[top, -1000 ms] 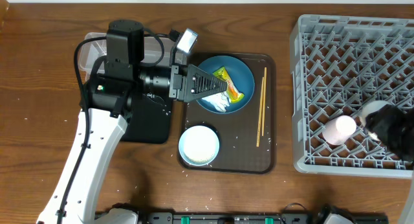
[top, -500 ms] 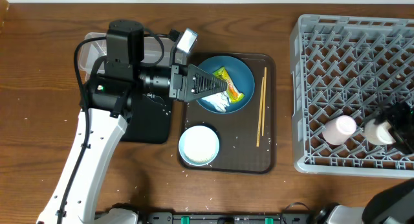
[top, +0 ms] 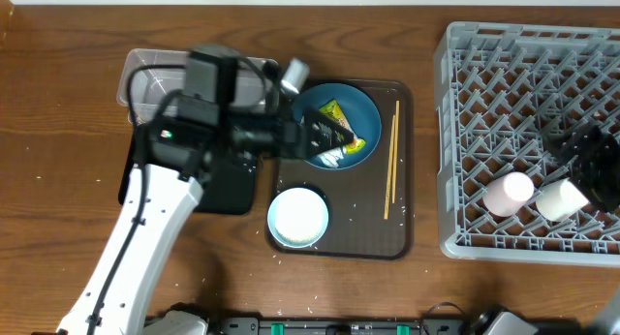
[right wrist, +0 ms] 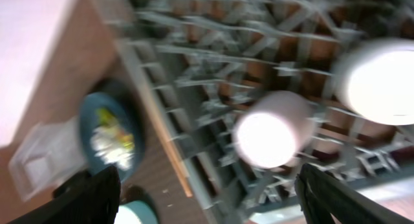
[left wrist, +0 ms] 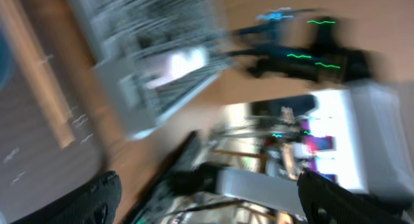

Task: Sort waste into correct bins and load items into the dishwasher rack
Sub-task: 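Place the white cup in the rack beside the pink cup, then grasp the white bowl of rice with the left gripper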

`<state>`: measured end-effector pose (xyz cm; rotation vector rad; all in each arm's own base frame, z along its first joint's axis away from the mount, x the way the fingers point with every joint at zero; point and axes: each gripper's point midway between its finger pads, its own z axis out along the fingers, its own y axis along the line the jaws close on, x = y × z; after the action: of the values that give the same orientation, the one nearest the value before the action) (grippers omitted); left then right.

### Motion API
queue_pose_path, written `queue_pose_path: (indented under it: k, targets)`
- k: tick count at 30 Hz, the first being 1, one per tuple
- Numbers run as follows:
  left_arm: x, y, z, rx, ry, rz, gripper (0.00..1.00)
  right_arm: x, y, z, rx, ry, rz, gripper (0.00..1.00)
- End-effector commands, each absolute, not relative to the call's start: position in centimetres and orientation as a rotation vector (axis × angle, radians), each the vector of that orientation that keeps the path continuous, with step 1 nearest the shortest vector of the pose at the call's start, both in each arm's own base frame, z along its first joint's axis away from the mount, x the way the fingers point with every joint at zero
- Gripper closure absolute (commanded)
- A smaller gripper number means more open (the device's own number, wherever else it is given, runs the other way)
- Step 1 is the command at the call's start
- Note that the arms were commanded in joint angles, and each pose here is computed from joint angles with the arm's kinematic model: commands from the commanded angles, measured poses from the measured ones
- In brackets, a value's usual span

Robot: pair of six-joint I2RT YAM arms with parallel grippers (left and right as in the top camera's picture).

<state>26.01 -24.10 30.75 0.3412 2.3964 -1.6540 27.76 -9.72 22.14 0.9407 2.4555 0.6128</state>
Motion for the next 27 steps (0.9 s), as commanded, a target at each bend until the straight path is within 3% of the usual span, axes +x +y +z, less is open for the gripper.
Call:
queue_pose_path:
  k: [1, 7, 14, 21, 24, 27]
  targets:
    - [27.4, -22.4, 25.0, 0.268, 2.594, -1.089, 0.1, 27.5, -6.0, 26.9, 0.674, 2.365, 0.673, 0.14]
    - [24.8, -18.2, 17.8, 0.292, 2.813, -0.258, 0.12, 25.9, -4.7, 29.0, 0.622, 2.327, 0.558, 0.09]
    - [22.1, -20.8, 10.3, 0.383, 2.916, -0.089, 0.21, 25.4, -4.7, 28.9, 0.637, 2.337, 0.548, 0.09]
    - [23.1, -23.3, 5.4, 0.39, 2.953, -0.059, 0.41, 25.2, -4.6, 28.7, 0.645, 2.347, 0.553, 0.09]
    - [22.8, -23.3, 3.9, 0.385, 2.991, -0.024, 0.6, 25.2, -4.5, 28.7, 0.647, 2.35, 0.555, 0.09]
    - [22.6, -23.2, 2.8, 0.362, 3.022, -0.001, 0.68, 25.2, -4.6, 28.7, 0.646, 2.349, 0.555, 0.09]
